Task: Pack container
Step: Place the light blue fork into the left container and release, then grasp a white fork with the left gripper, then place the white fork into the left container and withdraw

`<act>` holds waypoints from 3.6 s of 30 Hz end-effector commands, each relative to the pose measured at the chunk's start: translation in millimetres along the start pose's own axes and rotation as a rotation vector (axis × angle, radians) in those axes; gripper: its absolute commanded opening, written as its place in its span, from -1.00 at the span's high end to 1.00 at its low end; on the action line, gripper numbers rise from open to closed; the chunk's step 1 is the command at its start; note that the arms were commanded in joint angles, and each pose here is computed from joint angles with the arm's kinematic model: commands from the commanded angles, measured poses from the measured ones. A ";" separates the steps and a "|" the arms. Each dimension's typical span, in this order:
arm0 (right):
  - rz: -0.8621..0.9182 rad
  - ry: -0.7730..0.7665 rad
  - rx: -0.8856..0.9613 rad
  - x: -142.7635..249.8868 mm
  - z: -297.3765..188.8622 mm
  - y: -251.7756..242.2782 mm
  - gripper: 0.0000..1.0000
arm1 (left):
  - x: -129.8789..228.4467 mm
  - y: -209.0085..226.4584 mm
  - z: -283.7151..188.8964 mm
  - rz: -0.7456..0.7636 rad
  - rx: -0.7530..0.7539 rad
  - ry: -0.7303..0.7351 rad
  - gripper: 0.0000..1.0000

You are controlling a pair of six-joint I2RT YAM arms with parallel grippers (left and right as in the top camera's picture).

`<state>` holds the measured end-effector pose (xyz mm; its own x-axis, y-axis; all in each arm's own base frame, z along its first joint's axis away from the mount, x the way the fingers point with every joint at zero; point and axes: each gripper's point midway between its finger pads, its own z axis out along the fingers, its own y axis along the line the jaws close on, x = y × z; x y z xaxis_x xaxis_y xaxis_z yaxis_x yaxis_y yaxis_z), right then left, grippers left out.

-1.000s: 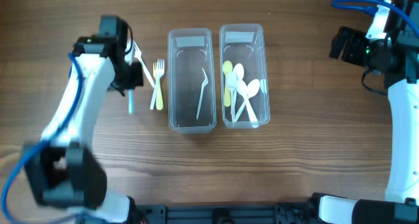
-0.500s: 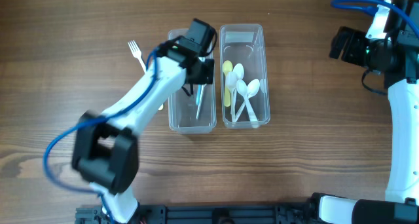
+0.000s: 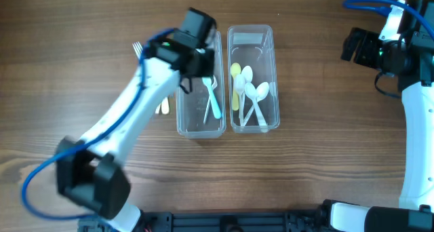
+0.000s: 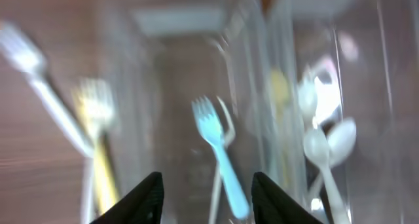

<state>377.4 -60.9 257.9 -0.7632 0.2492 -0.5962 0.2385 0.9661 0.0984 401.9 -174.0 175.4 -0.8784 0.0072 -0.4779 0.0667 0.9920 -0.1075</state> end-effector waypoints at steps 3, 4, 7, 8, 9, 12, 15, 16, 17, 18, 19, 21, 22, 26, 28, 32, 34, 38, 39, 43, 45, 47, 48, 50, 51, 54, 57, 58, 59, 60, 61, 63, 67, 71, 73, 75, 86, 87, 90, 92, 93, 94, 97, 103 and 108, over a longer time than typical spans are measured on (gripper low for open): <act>-0.004 0.008 0.009 0.5 3.7 -1.9 -0.99 | -25.1 108.2 12.1 -0.461 -0.206 -0.054 -0.08; -0.005 0.008 0.009 0.5 3.7 -1.9 -0.99 | -22.5 120.6 24.7 -0.499 -0.197 -0.020 -0.09; -0.005 0.008 0.009 0.5 3.7 -1.9 -0.99 | -5.6 155.7 56.9 -0.588 -0.204 0.086 0.10; -0.004 0.008 0.009 0.5 3.7 -1.9 -0.99 | 1.2 169.1 68.2 -0.618 -0.216 0.118 0.10; -0.004 0.008 0.009 0.5 3.7 -1.9 -0.99 | 5.5 176.2 75.2 -0.635 -0.219 0.138 0.08; -0.004 0.008 0.009 0.5 3.7 -1.9 -0.99 | 19.8 195.7 107.6 -0.682 -0.173 0.213 -0.02; -0.004 0.008 0.009 0.5 3.7 -1.9 -0.99 | 23.1 193.5 133.3 -0.601 -0.086 0.244 -0.01; -0.004 0.008 0.009 0.5 3.7 -1.9 -1.00 | 24.2 194.1 136.8 -0.578 -0.088 0.247 0.00; -0.004 0.008 0.009 0.5 3.7 -1.9 -0.99 | 24.1 194.3 138.4 -0.566 -0.094 0.244 -0.01; -0.004 0.008 0.009 0.5 3.7 -1.9 -1.00 | 22.9 195.1 138.9 -0.555 -0.105 0.236 -0.02; -0.005 0.008 0.009 0.5 3.7 -1.9 -0.99 | 20.9 194.8 139.6 -0.529 -0.110 0.227 -0.03; -0.004 0.008 0.009 0.5 3.7 -1.9 -1.00 | 19.4 193.5 140.7 -0.515 -0.125 0.218 -0.07; -0.004 0.008 0.009 0.5 3.7 -1.9 -0.99 | 19.5 193.3 141.5 -0.511 -0.130 0.217 -0.07; -0.004 0.008 0.009 0.5 3.7 -1.9 -0.99 | 21.2 190.1 149.3 -0.501 -0.132 0.220 -0.06; -0.005 0.008 0.009 0.5 3.7 -1.9 -1.00 | 25.8 190.9 155.8 -0.500 -0.136 0.234 -0.05; -0.005 0.008 0.009 0.5 3.7 -1.9 -0.99 | 33.7 192.5 166.3 -0.467 -0.144 0.258 0.01; -0.004 0.008 0.009 0.5 3.7 -1.9 -0.99 | 34.2 196.4 165.8 -0.456 -0.175 0.254 0.05; -0.004 0.008 0.009 0.5 3.7 -1.9 -0.99 | 40.7 201.3 162.7 -0.408 -0.252 0.270 0.15; -0.005 0.008 0.009 0.5 3.7 -1.9 -0.99 | 41.9 202.3 162.0 -0.401 -0.269 0.272 0.15; -0.004 0.008 0.009 0.5 3.7 -1.9 -0.99 | 43.9 200.8 161.3 -0.389 -0.278 0.280 0.24; -0.005 0.008 0.009 0.5 3.7 -1.9 -1.00 | 44.2 200.7 161.3 -0.389 -0.277 0.281 0.62; -0.004 0.008 0.009 0.5 3.7 -1.9 -0.99 | 44.2 200.7 161.3 -0.389 -0.277 0.281 0.79; -0.004 0.008 0.009 0.5 3.7 -1.9 -1.00 | 44.3 200.1 161.4 -0.389 -0.274 0.283 0.80; -0.004 0.008 0.009 0.5 3.7 -1.9 -0.99 | 44.4 192.2 162.8 -0.356 -0.222 0.296 0.85; -0.004 0.008 0.009 0.5 3.7 -1.9 -0.99 | 44.8 187.3 163.3 -0.347 -0.191 0.304 0.90; -0.004 0.008 0.009 0.5 3.7 -1.9 -0.99 | 47.0 181.1 148.6 -0.330 -0.168 0.344 0.92; -0.004 0.008 0.009 0.5 3.7 -1.9 -0.99 | 27.1 174.9 111.8 -0.304 -0.158 0.317 0.92; -0.004 0.008 0.009 0.5 3.7 -1.9 -1.00 | 14.6 169.4 90.7 -0.297 -0.151 0.286 0.92; -0.004 0.008 0.009 0.5 3.7 -1.9 -0.99 | 7.3 165.4 77.3 -0.292 -0.146 0.264 0.92; -0.004 0.008 0.009 0.5 3.7 -1.9 -1.00 | -6.5 154.7 46.6 -0.274 -0.132 0.215 0.92; -0.004 0.008 0.009 0.5 3.7 -1.9 -1.00 | -13.8 146.5 26.7 -0.260 -0.120 0.179 0.92; -0.005 0.008 0.009 0.5 3.7 -1.9 -0.99 | -25.5 120.7 -20.1 -0.213 -0.081 0.086 0.92; -0.004 0.008 0.009 0.5 3.7 -1.9 -1.00 | -17.7 49.9 -74.4 -0.104 0.018 0.009 0.92; -0.004 0.008 0.009 0.5 3.7 -1.9 -0.99 | 22.0 -9.3 -46.5 0.007 0.051 0.116 0.92; -0.004 0.008 0.009 0.5 3.7 -1.9 -0.99 | 45.8 -26.0 -14.5 0.028 0.045 0.183 0.92; -0.005 0.008 0.009 0.5 3.7 -1.9 -0.99 | 68.1 -39.6 20.3 0.072 0.034 0.238 0.92; -0.004 0.008 0.009 0.5 3.7 -1.9 -0.99 | 65.4 -45.8 64.4 0.030 0.012 0.230 0.22; -0.005 0.008 0.009 0.5 3.7 -1.9 -0.99 | 62.7 -45.2 59.1 0.028 0.016 0.222 0.16; -0.004 0.008 0.009 0.5 3.7 -1.9 -0.99 | 47.7 -33.1 29.0 0.021 -0.017 0.152 0.09; -0.004 0.008 0.009 0.5 3.7 -1.9 -0.99 | 35.5 -9.9 6.4 0.008 -0.095 0.090 0.03; -0.004 0.008 0.009 0.5 3.7 -1.9 -1.00 | 30.6 5.6 -2.8 -0.003 -0.145 0.066 -0.03; -0.005 0.008 0.009 0.5 3.7 -1.9 -0.99 | 27.5 19.6 -9.2 -0.015 -0.186 0.055 -0.06; -0.005 0.008 0.009 0.5 3.7 -1.9 -0.99 | 27.0 71.3 -15.0 -0.073 -0.293 0.091 -0.07; -0.004 0.008 0.009 0.5 3.7 -1.9 -0.99 | 29.2 123.1 23.3 -0.105 -0.226 0.218 0.14; -0.004 0.008 0.009 0.5 3.7 -1.9 -0.99 | 32.7 138.1 68.9 0.084 -0.131 0.291 0.30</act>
<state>377.4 -60.9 257.9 -0.7632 0.2492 -0.5962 0.2385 0.9661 0.0984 410.5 -38.5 112.1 -0.9580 -0.0895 -0.2724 -0.1111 0.9917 0.0648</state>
